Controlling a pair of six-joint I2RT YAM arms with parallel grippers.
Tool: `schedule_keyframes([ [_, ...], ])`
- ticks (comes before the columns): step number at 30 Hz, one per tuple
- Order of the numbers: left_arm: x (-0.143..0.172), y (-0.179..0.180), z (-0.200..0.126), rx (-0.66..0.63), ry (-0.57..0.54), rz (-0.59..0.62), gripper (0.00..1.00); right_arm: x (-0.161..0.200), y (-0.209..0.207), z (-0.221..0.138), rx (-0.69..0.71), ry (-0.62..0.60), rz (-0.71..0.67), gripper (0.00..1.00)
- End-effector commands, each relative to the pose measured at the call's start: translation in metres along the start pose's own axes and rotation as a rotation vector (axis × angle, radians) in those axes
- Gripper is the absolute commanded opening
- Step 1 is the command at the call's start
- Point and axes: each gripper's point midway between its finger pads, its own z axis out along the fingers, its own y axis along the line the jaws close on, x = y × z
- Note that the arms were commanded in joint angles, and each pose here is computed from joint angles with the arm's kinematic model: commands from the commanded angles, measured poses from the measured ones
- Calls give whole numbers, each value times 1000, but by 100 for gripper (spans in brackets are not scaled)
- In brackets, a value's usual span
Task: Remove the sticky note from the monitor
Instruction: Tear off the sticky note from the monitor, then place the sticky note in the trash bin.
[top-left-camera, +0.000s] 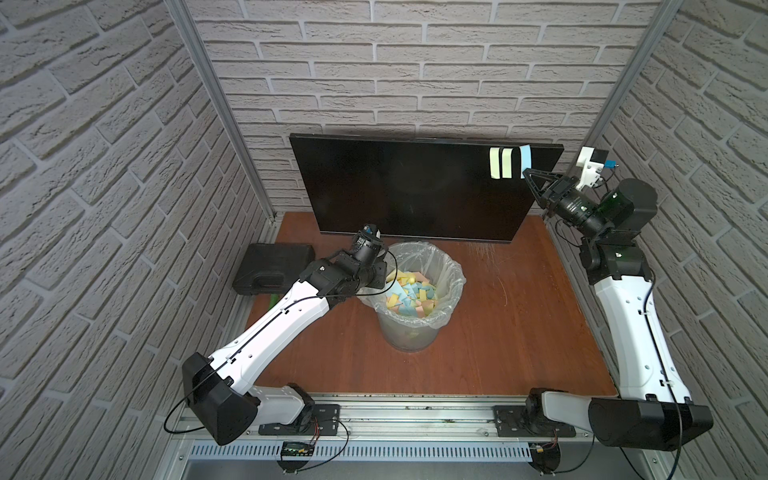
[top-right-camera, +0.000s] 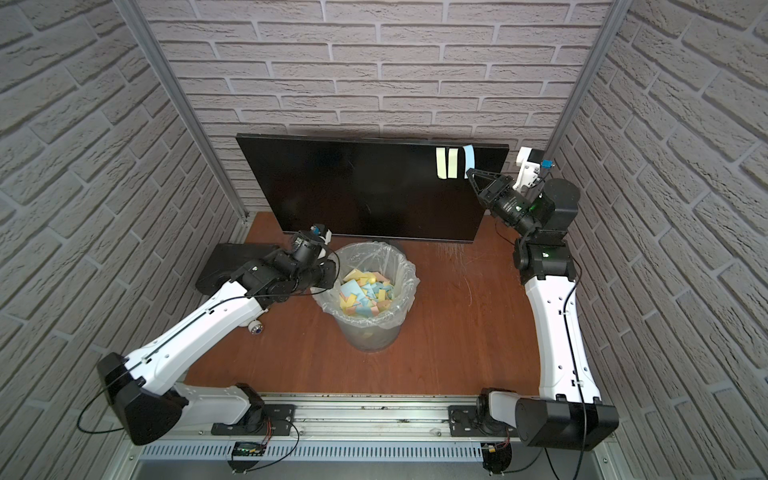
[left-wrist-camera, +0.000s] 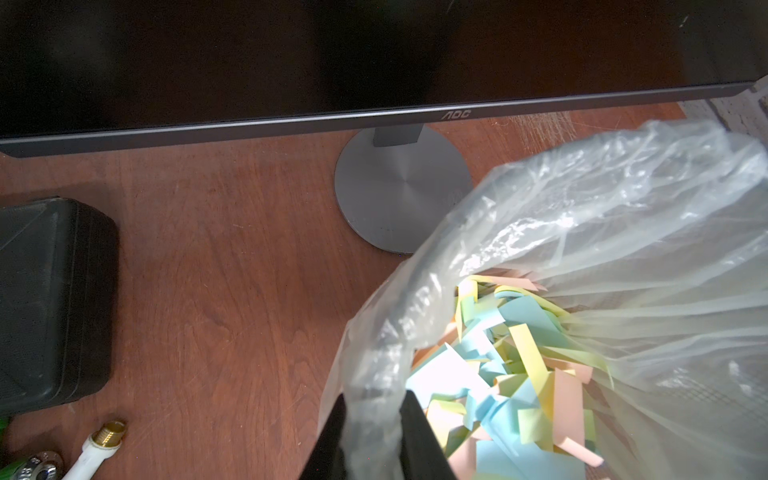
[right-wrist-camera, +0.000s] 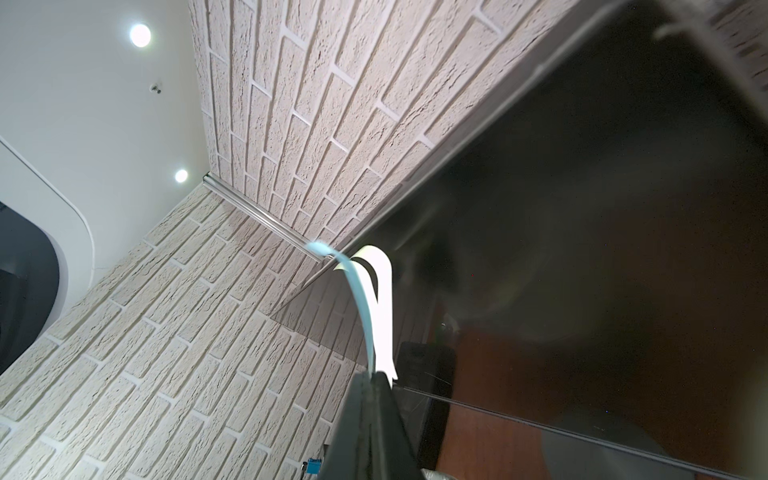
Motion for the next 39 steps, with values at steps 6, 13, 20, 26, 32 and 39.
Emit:
schedule_keyframes([
  [6,11,-3,8,9,38,0,22,-4,38,-17,-58,-30,-106,3],
  [13,11,-3,7,13,36,-1,21,27,48,-21,-64,51,-165,3],
  [20,9,-3,5,11,31,1,21,106,46,-21,-53,228,-271,3],
  [26,9,-2,4,9,34,7,21,193,19,-23,-17,442,-335,3],
  [32,9,-3,5,9,38,7,21,258,-11,-21,71,627,-448,3],
  [39,7,-4,5,13,36,5,21,307,-28,-7,128,773,-542,3],
])
